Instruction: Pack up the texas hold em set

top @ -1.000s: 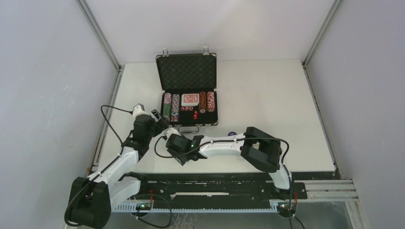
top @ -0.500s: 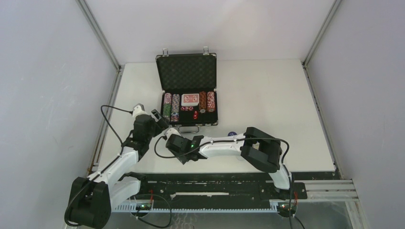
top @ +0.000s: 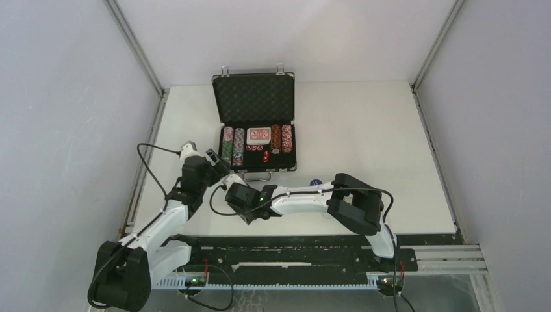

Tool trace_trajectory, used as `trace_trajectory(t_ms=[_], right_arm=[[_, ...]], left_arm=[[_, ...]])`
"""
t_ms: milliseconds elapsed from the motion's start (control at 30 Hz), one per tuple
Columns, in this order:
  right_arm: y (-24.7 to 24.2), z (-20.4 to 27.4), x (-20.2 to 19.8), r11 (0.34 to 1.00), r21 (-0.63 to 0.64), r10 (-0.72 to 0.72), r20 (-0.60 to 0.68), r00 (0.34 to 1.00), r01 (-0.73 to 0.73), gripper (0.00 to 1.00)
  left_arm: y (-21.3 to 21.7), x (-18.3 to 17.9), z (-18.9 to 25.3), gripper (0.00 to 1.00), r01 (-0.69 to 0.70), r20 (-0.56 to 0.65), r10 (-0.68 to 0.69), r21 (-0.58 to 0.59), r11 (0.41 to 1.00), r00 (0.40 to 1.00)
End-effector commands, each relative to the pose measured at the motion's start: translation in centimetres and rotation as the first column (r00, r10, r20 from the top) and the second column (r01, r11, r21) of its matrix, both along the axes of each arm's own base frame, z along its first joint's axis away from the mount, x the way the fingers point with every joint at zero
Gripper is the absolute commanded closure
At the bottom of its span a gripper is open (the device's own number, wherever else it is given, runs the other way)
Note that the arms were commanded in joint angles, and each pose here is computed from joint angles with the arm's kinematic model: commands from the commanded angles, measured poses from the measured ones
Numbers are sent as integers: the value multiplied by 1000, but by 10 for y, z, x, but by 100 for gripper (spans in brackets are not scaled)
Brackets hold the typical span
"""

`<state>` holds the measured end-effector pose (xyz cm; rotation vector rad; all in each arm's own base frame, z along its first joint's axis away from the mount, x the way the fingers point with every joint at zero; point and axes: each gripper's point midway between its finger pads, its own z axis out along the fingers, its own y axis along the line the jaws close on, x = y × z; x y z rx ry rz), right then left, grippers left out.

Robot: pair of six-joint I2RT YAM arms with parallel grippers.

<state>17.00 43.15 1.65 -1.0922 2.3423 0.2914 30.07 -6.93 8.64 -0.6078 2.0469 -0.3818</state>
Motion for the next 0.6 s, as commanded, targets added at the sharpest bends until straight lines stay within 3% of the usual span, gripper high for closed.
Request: trace_trajectory(t_ms=[0, 133, 567], right_arm=[[-12, -4, 4, 999, -36, -31, 2, 1000, 31, 41], [-12, 0, 5, 999, -28, -36, 8, 999, 36, 36], [-17, 21, 16, 998, 9, -59, 52, 997, 59, 35]], left_arm=[[0, 2, 1, 16, -2, 28, 2, -19, 1000, 1000], [-1, 2, 2, 16, -1, 28, 2, -19, 1000, 1000], [-3, 3, 2, 16, 6, 30, -6, -24, 1000, 1000]])
